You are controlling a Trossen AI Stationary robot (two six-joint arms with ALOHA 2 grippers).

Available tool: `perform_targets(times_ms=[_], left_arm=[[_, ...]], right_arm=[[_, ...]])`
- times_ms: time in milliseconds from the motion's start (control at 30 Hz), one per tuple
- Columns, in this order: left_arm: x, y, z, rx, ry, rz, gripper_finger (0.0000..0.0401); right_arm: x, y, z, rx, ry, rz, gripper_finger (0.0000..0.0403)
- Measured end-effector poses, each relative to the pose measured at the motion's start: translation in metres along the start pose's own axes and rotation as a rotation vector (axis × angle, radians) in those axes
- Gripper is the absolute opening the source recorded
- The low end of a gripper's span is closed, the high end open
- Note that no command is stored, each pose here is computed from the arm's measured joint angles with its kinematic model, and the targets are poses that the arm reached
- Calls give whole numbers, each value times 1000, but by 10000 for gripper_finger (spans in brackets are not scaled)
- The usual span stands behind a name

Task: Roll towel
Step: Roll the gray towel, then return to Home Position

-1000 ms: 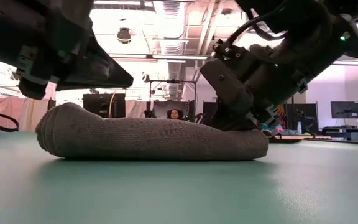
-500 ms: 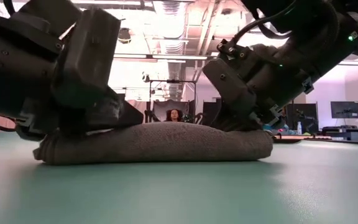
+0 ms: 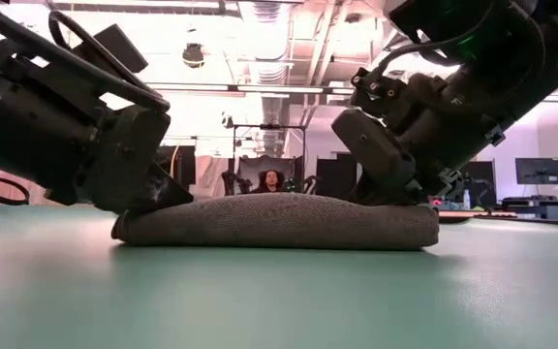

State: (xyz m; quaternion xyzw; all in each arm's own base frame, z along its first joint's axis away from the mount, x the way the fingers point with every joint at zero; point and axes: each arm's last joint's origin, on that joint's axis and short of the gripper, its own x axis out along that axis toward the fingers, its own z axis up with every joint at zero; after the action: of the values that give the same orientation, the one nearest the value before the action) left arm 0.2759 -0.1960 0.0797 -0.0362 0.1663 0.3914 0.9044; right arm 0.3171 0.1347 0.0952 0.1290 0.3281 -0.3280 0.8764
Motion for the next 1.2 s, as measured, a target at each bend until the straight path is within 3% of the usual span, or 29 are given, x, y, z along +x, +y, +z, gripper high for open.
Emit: perform_targets(times_ms=[267, 500, 633, 767, 1000, 1200], left_arm=[[-5, -16, 12, 18, 21, -50, 0], [-25, -46, 48, 134, 10, -134, 0], [-31, -57, 68, 192, -59, -121, 0], [-40, -53, 92, 222, -37, -159, 0], [-96, -12, 172, 243, -29, -362, 0], [-124, 36, 237, 297, 59, -801, 0]], right_arm=[[-15, 4, 5, -67, -89, 10, 44], [-41, -7, 25, -107, -113, -17, 60], [-54, -11, 35, -137, -149, -23, 61], [-93, -9, 42, -213, -242, 34, 61], [-175, -33, 59, -265, -362, 171, 62], [-232, -59, 90, -401, -432, 470, 62]])
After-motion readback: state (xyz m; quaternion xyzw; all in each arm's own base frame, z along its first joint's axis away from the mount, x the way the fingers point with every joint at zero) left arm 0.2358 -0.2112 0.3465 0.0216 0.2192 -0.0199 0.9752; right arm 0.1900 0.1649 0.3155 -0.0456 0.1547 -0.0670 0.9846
